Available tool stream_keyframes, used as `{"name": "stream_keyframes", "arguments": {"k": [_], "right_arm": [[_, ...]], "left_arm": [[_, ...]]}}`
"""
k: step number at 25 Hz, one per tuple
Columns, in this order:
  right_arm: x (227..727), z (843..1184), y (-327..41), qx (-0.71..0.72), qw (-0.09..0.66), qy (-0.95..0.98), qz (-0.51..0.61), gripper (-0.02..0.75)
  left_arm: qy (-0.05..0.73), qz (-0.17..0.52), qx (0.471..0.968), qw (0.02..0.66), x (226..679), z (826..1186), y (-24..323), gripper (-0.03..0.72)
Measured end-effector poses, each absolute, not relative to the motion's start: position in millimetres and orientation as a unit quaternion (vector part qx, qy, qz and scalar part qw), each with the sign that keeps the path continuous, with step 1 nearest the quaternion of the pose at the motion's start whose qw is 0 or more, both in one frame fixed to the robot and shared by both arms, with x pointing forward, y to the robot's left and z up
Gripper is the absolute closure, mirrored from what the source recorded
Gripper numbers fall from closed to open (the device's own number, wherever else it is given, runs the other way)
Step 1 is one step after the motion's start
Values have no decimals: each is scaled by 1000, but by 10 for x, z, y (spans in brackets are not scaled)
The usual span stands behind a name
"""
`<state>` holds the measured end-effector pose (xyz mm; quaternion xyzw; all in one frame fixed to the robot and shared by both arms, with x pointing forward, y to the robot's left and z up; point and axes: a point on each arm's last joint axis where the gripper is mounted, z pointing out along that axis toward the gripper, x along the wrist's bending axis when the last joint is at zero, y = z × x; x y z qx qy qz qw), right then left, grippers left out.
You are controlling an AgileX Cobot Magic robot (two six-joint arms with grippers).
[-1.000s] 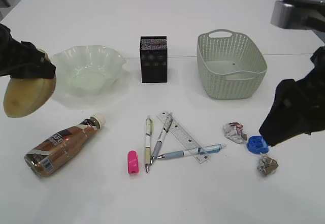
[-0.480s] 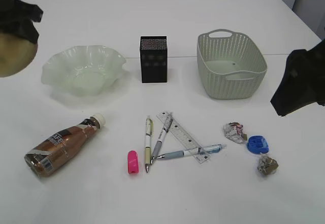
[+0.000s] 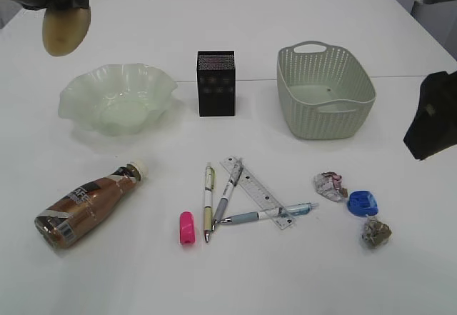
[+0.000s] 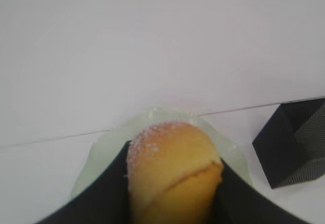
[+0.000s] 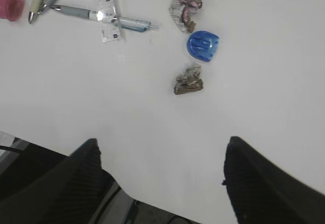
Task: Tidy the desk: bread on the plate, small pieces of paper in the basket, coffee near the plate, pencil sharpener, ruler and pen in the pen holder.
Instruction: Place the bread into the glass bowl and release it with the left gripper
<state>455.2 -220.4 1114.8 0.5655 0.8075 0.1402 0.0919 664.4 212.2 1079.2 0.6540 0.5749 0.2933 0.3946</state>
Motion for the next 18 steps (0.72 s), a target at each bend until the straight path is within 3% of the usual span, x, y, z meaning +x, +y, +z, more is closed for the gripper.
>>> {"name": "stream_keyframes", "arguments": {"k": [12,16,18], "right_arm": [[4565,11148,-2246,562,112,810,125,156],[4565,11148,-2246,563,112,809,125,156],[4565,11148,-2246,563,112,809,125,156]], "left_arm": [[585,289,642,403,7171,9560,1999,440],[588,282,647,396,7193,9377,1963,424],[587,282,647,397,7192,9369,1952,370]]}}
